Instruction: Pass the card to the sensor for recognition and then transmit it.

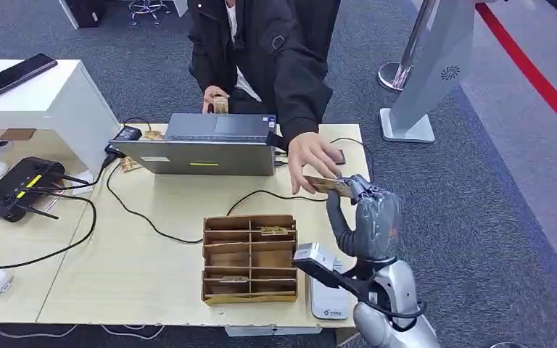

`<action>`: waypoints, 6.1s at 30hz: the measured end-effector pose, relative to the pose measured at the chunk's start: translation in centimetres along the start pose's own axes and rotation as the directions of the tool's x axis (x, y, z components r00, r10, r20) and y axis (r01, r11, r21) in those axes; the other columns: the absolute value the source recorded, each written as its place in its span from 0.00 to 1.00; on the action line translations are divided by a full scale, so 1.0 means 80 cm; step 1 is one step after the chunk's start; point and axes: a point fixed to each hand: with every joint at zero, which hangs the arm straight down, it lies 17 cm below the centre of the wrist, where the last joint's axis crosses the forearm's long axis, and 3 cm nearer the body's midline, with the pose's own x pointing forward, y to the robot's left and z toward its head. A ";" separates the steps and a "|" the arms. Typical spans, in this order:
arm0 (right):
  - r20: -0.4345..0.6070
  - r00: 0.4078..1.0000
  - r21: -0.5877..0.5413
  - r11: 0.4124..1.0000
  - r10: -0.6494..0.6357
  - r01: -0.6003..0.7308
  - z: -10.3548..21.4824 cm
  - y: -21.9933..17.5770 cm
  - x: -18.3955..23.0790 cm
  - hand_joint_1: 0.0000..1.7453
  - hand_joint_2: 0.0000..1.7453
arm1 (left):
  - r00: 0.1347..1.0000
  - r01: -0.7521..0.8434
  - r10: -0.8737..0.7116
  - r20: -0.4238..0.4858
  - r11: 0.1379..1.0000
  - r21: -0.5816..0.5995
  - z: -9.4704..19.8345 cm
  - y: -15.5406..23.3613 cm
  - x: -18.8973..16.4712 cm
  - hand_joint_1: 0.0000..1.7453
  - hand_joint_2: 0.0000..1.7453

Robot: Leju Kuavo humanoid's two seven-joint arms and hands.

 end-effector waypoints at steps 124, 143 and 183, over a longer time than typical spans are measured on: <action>0.219 0.976 0.392 0.917 -0.011 -0.078 0.073 0.150 0.089 0.00 1.00 | 1.000 0.006 -0.006 -0.014 1.000 0.020 -0.001 0.007 -0.004 0.00 0.00; 0.229 0.972 0.473 0.867 0.050 -0.157 0.071 0.187 0.073 0.00 1.00 | 1.000 0.029 -0.029 0.002 1.000 0.005 -0.002 0.002 0.008 0.00 0.00; 0.200 0.976 0.513 0.839 0.088 -0.181 0.078 0.202 0.052 0.14 1.00 | 0.998 0.054 -0.054 0.014 0.999 -0.006 -0.002 0.000 0.012 0.00 0.00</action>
